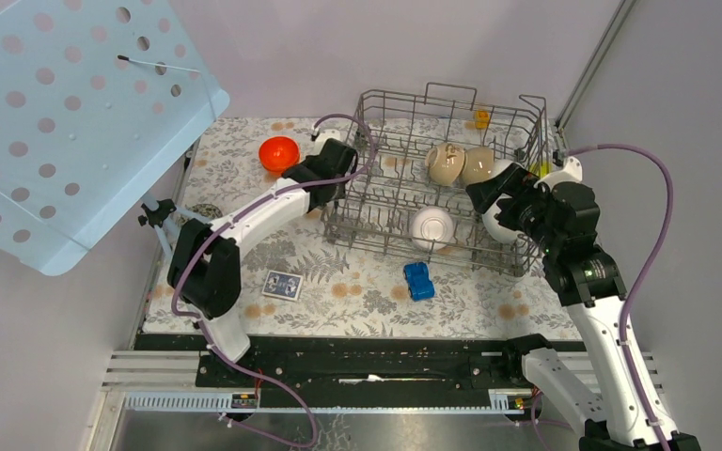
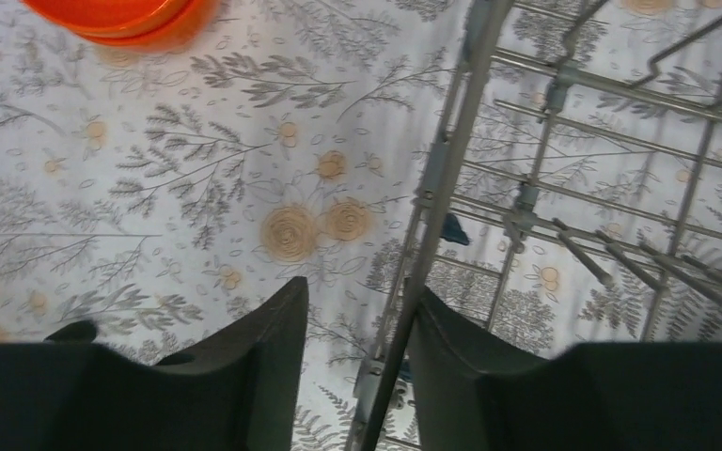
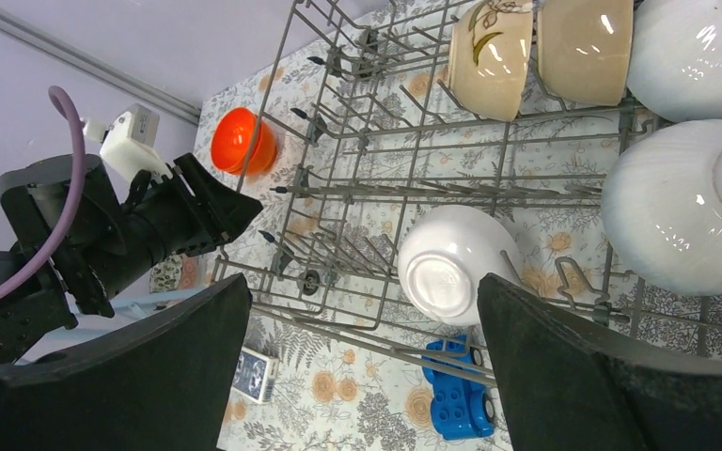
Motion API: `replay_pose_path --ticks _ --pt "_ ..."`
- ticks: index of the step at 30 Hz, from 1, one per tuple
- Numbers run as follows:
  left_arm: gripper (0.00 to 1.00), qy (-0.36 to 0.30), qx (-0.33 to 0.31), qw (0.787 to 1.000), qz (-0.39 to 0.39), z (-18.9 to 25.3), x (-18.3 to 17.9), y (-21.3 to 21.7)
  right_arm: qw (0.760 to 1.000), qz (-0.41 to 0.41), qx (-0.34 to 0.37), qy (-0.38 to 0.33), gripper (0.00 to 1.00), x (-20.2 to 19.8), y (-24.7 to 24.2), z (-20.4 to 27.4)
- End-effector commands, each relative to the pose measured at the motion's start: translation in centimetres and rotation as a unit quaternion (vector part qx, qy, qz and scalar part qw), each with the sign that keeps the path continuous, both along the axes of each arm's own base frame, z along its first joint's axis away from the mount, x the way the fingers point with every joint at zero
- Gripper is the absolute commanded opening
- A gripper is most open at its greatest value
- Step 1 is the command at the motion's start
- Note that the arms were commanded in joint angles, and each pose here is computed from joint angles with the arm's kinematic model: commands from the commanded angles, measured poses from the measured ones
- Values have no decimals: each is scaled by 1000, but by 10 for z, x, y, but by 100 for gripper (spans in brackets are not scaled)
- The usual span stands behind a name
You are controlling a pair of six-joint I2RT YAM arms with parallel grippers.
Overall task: Unload the bowls from the dish rack
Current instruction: Adjust the dish rack at the center of the board.
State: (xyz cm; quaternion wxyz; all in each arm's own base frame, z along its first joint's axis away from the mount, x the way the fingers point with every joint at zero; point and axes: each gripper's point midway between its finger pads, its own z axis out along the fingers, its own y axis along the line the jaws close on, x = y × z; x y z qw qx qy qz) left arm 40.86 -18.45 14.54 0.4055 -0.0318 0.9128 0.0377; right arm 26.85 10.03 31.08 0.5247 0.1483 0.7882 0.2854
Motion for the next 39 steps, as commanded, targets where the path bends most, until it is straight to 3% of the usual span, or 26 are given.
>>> replay_pose_path --ticks 1,6,14,22,31,34,39 --pt "40 -19 -10 999 45 12 1 34 1000 9 -14 -4 98 -2 1 3" --pt "17 -24 -29 997 67 16 -8 47 998 -34 -56 5 99 2 -19 7" --pt "1 -29 -68 993 95 19 -27 59 982 -153 -109 18 100 11 -65 2" --pt "0 -29 -110 986 123 12 -53 69 977 -181 -109 31 100 18 -71 -15" --pt "0 -4 -170 977 131 -9 -91 68 988 -116 -95 32 100 18 -48 -14" --pt "8 -2 -180 976 121 -6 -94 65 991 -97 -89 30 100 14 -42 -11" --pt "47 -14 -193 977 94 11 -95 59 995 -62 -79 17 100 5 -31 3"
